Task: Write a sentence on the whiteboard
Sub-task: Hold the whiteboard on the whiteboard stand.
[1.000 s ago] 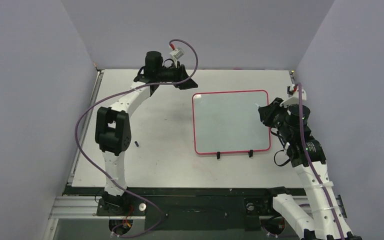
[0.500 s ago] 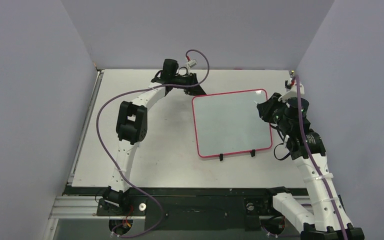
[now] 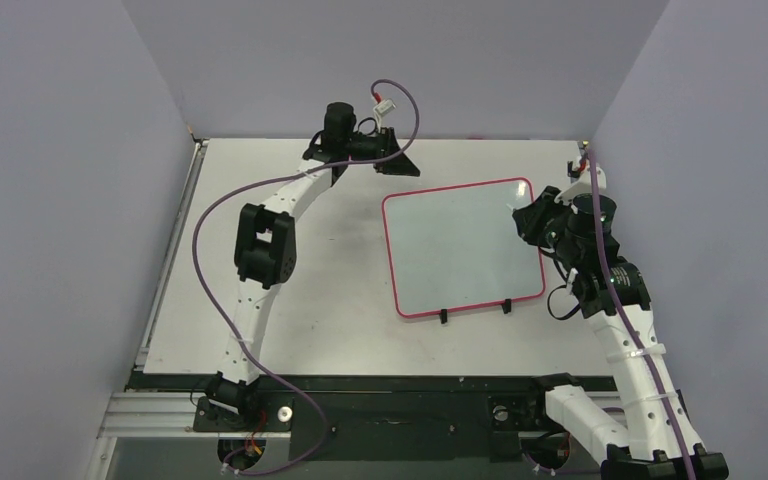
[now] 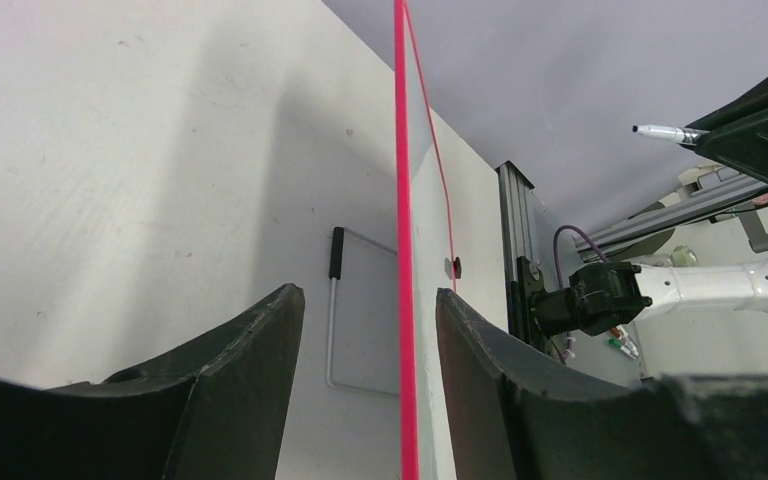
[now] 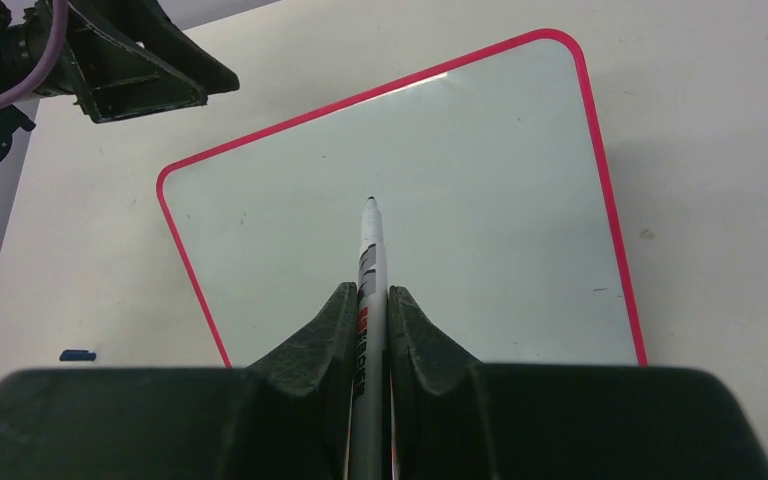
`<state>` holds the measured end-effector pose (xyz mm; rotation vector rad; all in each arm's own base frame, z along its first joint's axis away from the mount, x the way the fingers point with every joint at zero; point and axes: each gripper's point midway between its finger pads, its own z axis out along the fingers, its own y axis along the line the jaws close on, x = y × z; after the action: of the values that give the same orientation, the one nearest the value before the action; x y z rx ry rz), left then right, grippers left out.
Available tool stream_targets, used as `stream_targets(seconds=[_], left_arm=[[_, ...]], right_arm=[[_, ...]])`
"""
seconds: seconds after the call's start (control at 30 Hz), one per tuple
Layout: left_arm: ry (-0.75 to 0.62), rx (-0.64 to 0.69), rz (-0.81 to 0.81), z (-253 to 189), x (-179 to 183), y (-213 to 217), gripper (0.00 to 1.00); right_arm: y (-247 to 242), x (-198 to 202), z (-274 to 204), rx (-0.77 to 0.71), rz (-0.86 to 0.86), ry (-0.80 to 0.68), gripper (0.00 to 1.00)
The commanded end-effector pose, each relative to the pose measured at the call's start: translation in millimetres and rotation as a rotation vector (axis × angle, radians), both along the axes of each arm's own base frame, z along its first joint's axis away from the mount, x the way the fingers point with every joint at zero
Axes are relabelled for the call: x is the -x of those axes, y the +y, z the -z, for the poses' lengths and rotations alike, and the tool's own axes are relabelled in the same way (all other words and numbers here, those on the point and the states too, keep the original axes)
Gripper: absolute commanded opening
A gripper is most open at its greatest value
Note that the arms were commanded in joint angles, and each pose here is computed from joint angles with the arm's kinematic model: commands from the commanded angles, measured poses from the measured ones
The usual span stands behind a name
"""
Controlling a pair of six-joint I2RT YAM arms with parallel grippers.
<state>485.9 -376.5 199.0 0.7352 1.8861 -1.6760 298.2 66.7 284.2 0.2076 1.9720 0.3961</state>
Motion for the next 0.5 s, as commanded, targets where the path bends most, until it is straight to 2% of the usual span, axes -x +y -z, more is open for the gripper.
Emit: stream_targets(seconds=[0.0,0.2,0.47], left_arm=[[-0.06,0.051,0.047,-28.7,5.3,-0.3,0.48],[-0.028,0.038,0.098,-21.8,23.2,-1.3,0.43],[0.003,-0.04,0.128,-1.0,43.8,-8.6,0.41]], right_arm=[[-2.4,2.6,-24.5,0.002,-0.003,-0.067,0.0],[-0.9,4.8,-23.4,0.0,-0.012,-0.065,0.0],[0.3,6.3,-21.6,-0.001,-0.02,-0.06,0.0]])
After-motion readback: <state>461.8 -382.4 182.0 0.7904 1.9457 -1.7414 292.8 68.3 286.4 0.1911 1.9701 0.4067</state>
